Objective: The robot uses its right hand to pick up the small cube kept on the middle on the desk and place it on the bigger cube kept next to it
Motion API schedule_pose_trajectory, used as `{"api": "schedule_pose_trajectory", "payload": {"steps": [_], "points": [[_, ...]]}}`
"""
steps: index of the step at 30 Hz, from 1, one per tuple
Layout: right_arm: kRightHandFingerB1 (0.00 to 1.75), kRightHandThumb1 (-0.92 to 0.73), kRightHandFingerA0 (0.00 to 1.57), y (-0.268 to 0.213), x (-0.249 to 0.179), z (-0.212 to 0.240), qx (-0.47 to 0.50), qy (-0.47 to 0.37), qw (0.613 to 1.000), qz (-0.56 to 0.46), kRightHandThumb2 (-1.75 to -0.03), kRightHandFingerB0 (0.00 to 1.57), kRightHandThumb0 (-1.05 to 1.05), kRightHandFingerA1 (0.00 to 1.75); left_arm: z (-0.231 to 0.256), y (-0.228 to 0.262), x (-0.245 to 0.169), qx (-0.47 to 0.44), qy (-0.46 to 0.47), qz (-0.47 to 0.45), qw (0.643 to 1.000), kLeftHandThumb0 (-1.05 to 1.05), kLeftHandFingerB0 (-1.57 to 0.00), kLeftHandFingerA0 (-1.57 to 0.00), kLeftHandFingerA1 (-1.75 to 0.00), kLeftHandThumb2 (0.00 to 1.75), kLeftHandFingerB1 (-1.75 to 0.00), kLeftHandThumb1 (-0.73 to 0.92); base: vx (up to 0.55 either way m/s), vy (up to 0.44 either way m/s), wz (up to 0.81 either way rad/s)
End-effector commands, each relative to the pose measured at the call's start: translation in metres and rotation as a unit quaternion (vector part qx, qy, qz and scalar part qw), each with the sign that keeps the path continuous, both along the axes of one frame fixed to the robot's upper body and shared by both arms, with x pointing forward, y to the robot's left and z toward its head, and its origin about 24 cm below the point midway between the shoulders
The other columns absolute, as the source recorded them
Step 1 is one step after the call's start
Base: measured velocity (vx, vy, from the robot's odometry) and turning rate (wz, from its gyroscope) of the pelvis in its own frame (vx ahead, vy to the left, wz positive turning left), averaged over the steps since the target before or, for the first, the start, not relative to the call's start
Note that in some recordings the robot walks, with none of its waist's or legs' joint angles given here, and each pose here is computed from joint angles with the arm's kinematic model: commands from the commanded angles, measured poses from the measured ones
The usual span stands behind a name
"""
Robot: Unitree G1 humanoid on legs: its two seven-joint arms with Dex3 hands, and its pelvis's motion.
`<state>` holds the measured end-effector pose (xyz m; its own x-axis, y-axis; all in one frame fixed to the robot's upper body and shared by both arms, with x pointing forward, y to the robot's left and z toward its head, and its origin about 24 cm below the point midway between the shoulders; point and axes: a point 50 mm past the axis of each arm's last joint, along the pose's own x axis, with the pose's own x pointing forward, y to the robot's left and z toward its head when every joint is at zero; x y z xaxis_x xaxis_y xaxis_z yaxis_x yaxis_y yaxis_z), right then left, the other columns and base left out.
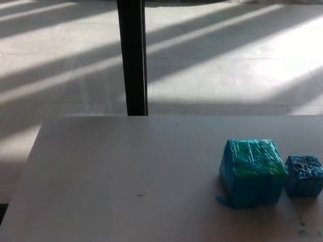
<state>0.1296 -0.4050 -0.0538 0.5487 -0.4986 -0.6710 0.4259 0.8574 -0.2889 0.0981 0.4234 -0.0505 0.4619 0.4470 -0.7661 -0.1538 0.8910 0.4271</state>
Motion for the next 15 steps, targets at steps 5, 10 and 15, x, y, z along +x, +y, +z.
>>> {"api": "schedule_pose_trajectory", "payload": {"steps": [5, 10, 15], "points": [[0.77, -0.79, 0.69, -0.009, -0.006, 0.006, -0.005, -0.021, 1.000, -0.022, -0.64, 0.31, -0.76, 0.86, 0.004, 0.005, -0.003, -0.029, -0.019, 0.018, 0.999, -0.66, -0.63, -0.59, -0.75, 0.59, -0.57, 0.65, 0.00, 0.000, 0.00], [0.93, -0.79, 0.68, -0.024, -0.003, 0.026, -0.014, -0.097, 0.991, -0.090, -0.64, 0.24, -0.80, 0.98, 0.005, 0.005, -0.003, -0.027, -0.012, 0.005, 1.000, -0.68, -0.66, -0.57, -0.67, 0.59, -0.57, 0.63, 0.00, 0.000, 0.00], [0.94, -0.83, 0.69, -0.048, 0.008, 0.060, -0.035, -0.162, 0.974, -0.154, -0.63, 0.15, -0.74, 1.08, 0.004, 0.005, -0.003, -0.017, -0.003, -0.011, 1.000, -0.68, -0.64, -0.54, -0.67, 0.60, -0.56, 0.66, 0.00, 0.000, 0.00]]}}
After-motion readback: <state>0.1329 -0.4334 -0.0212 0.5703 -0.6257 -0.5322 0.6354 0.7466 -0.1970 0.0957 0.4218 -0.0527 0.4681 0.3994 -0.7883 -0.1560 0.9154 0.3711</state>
